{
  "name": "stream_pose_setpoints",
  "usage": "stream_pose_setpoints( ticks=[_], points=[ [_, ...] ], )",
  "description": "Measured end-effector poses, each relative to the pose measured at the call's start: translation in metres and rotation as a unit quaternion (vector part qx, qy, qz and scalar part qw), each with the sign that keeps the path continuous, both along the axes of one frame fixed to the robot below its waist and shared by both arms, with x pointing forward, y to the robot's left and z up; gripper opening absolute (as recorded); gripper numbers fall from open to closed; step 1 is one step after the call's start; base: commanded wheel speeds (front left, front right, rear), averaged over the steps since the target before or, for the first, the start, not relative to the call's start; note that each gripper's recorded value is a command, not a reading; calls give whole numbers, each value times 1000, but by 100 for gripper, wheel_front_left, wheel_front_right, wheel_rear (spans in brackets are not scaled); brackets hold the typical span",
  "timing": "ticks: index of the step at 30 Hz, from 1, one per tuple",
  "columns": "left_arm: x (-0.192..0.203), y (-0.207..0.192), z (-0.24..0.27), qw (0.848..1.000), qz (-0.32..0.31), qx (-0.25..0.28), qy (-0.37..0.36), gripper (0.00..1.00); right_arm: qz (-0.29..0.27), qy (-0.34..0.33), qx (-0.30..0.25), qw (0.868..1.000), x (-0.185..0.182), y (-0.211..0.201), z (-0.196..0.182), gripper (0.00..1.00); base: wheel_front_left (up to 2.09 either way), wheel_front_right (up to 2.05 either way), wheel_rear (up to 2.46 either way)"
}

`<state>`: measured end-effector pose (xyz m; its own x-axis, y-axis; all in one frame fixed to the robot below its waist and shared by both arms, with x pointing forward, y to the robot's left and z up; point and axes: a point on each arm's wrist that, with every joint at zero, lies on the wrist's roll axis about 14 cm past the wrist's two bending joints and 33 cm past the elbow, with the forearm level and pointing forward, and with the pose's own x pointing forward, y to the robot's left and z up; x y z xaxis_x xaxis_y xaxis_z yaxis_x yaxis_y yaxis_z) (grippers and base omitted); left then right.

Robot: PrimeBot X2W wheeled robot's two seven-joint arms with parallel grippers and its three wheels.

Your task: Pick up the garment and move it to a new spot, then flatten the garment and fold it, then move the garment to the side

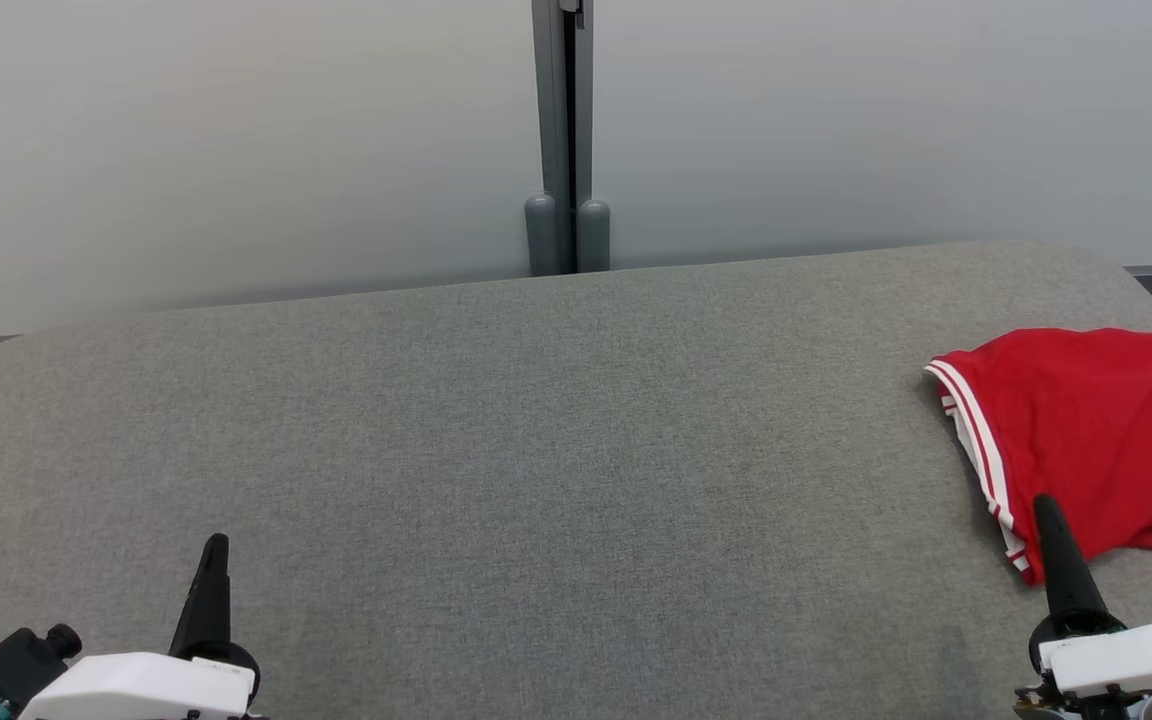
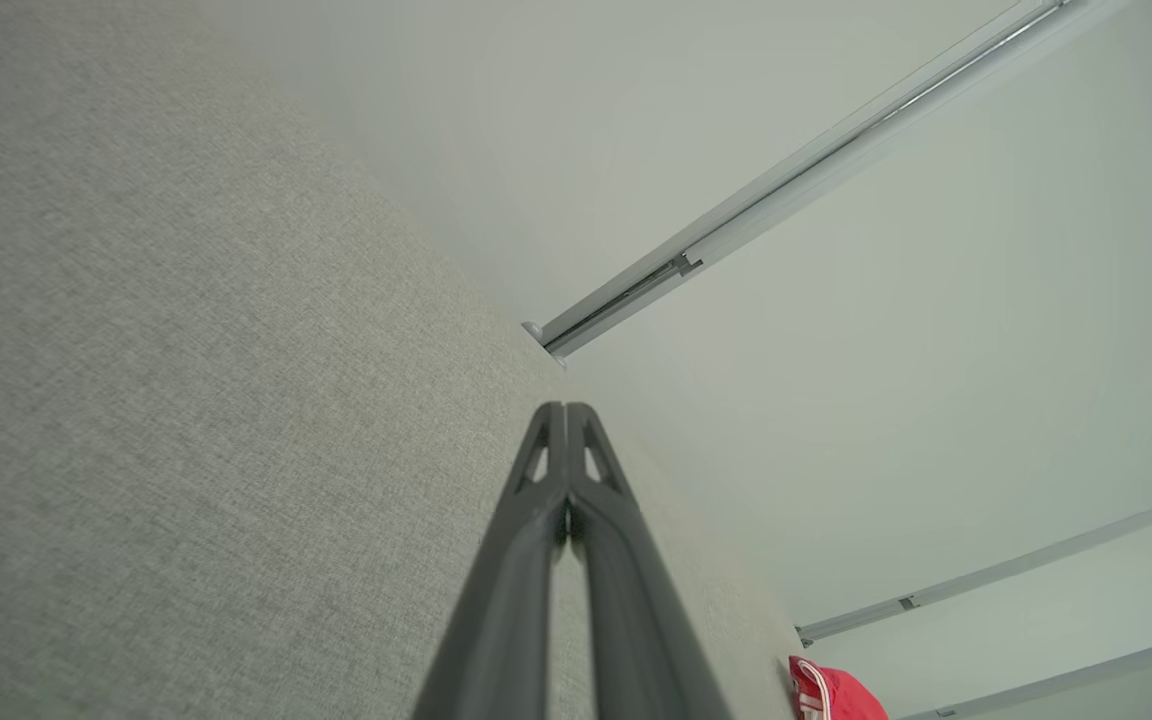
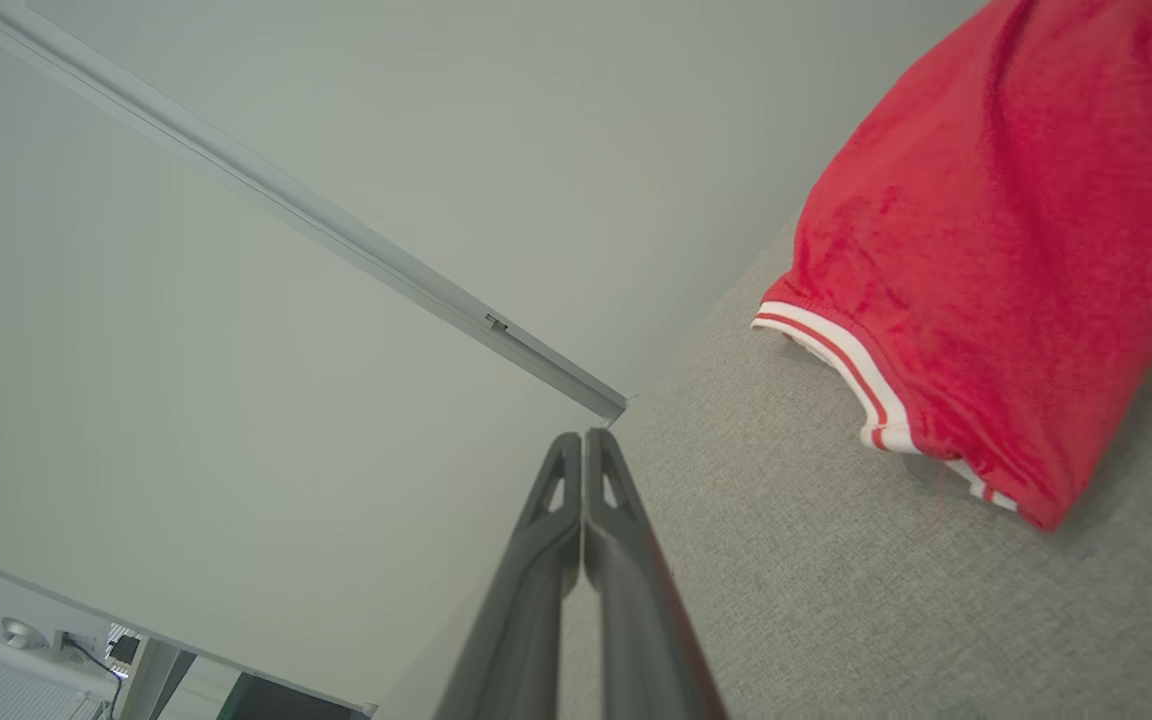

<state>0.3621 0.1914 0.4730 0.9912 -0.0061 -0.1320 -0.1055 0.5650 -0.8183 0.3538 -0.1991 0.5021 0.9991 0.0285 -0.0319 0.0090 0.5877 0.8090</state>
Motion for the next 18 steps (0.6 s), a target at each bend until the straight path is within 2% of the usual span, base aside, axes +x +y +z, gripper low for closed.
stream_pose_setpoints(
  ticks=[18],
  points=[
    [9,1,9,995,9,-94,-13,0,-7,0,96,995,10,-1,1,0,0,0,0]
  ],
)
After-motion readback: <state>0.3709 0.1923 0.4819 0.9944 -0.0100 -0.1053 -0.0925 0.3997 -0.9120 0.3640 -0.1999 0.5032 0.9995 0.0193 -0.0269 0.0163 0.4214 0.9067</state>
